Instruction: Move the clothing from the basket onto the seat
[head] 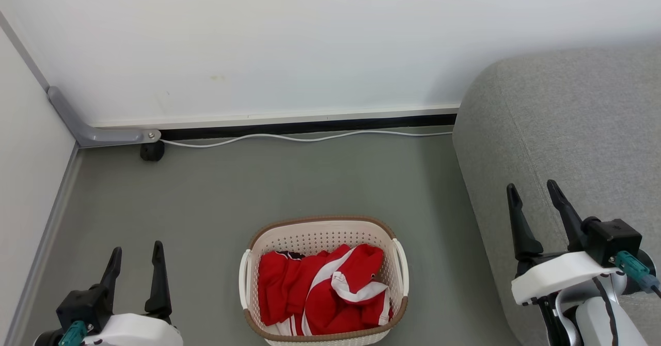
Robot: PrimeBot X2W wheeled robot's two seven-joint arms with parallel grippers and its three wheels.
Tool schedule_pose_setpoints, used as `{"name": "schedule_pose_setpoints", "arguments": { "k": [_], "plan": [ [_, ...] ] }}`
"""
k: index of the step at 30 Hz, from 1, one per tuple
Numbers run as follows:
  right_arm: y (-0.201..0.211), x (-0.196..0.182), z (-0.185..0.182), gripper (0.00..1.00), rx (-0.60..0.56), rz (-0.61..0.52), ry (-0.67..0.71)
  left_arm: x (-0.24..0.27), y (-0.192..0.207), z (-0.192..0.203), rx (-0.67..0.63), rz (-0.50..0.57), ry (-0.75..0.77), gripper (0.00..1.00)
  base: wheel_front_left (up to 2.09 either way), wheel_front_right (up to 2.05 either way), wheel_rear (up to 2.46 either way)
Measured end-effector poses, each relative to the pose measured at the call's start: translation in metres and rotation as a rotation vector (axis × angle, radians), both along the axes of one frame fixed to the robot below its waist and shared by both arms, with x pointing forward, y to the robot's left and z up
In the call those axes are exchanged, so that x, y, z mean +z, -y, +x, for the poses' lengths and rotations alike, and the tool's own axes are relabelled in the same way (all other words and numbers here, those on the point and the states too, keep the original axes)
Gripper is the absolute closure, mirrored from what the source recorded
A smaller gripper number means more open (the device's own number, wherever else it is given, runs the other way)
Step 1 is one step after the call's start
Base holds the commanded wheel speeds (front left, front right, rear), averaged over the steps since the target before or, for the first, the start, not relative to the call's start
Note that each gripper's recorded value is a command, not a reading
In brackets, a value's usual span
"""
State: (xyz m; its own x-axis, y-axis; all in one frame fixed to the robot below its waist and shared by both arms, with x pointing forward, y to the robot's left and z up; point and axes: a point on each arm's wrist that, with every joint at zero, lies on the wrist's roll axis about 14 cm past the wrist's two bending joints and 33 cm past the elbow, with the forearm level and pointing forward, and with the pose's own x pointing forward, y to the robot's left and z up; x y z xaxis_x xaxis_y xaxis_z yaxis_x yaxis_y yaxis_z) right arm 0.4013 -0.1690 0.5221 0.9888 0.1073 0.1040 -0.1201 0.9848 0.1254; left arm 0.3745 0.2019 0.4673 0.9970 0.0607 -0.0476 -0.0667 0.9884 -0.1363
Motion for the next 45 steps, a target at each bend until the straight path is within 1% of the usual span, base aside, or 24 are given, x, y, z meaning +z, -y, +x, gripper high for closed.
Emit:
{"name": "schedule_pose_setpoints", "arguments": {
  "k": [8,18,23,28,35,39,41,45],
  "plan": [
    [-0.002,-0.005,0.000,0.00,0.001,0.006,-0.013,-0.005,0.000,-0.005,-0.001,0.001,-0.014,0.00,0.00,0.00,0.00],
    [-0.001,-0.009,0.001,0.00,-0.001,0.007,-0.024,-0.010,0.013,-0.003,-0.035,-0.007,-0.029,0.00,0.00,0.00,0.00],
    [-0.001,-0.016,0.006,0.00,0.000,0.006,-0.043,-0.021,0.023,0.000,-0.063,-0.020,-0.063,0.00,0.00,0.00,0.00],
    [-0.003,-0.012,0.026,0.00,0.011,-0.004,-0.027,-0.042,0.040,0.007,-0.112,-0.037,-0.124,0.00,0.00,0.00,0.00],
    [-0.012,-0.016,0.070,0.00,0.046,-0.018,-0.014,-0.070,0.083,0.042,-0.223,-0.092,-0.194,0.00,0.00,0.00,0.00],
    [-0.017,-0.025,0.095,0.00,0.069,-0.028,-0.017,-0.092,0.108,0.061,-0.295,-0.104,-0.242,0.00,0.00,0.00,0.00],
    [-0.021,-0.031,0.106,0.00,0.081,-0.031,-0.020,-0.104,0.120,0.071,-0.322,-0.127,-0.268,0.00,0.00,0.00,0.00],
    [-0.027,-0.043,0.128,0.00,0.103,-0.036,-0.024,-0.137,0.142,0.085,-0.392,-0.129,-0.344,0.00,0.00,0.00,0.00]
  ]
}}
